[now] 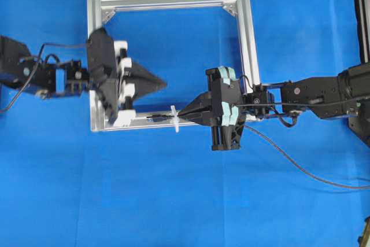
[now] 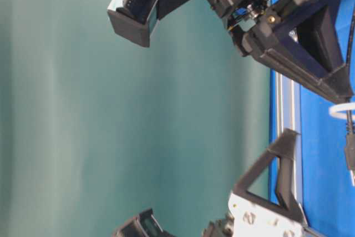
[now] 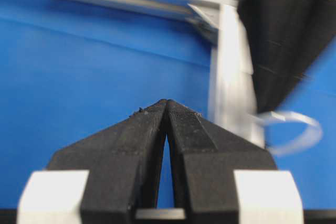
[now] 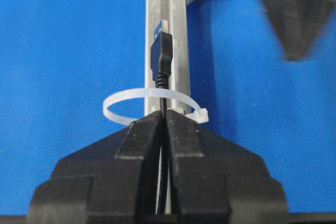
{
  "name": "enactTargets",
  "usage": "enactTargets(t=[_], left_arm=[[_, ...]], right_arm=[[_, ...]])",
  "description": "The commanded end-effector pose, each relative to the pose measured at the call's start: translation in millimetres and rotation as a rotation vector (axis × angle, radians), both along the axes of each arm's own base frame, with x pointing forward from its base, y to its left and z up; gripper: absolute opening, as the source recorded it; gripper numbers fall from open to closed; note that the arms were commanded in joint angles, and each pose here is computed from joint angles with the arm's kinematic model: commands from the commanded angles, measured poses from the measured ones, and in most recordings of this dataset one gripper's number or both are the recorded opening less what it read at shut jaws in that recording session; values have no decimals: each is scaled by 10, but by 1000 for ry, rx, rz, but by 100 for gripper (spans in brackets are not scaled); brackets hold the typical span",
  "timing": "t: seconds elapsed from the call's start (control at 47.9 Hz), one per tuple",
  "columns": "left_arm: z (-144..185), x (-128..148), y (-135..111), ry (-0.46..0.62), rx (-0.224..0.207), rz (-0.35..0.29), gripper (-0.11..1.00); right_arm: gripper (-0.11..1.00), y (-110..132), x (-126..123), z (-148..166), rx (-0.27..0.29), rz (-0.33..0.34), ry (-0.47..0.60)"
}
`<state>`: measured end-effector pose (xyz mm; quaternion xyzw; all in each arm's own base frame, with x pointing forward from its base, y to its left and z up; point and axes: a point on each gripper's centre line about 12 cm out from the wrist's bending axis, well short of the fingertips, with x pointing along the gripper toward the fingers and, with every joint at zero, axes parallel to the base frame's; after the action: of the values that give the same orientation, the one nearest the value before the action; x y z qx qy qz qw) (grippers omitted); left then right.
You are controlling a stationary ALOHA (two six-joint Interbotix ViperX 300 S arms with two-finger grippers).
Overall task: Insert the wire through the string loop located in the center.
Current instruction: 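Move the open left gripper to the plug emerging left of the loop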
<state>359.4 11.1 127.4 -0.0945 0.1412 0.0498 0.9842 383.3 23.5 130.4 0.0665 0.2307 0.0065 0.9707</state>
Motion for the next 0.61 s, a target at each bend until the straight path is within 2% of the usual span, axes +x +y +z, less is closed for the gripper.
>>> enactTargets(t=[0.0,0.209,0.481,0.522,0.585], left_arm=[[137,-3,-155,-43,-9,-41,0],[140,-46,-395,-42,-16,-108,0],[149,-40,-427,-45,-10,-118,1],[153,-35,-422,-46,-10,-117,3],[152,-31,-423,-46,-10,-117,14]], right_arm=[[-2,3,33,87,-1,2,-31],[-2,3,33,87,-1,2,-31],[-2,-3,35,91,0,0,-34],[-2,3,35,91,0,2,-34],[-2,2,35,91,1,0,-34]])
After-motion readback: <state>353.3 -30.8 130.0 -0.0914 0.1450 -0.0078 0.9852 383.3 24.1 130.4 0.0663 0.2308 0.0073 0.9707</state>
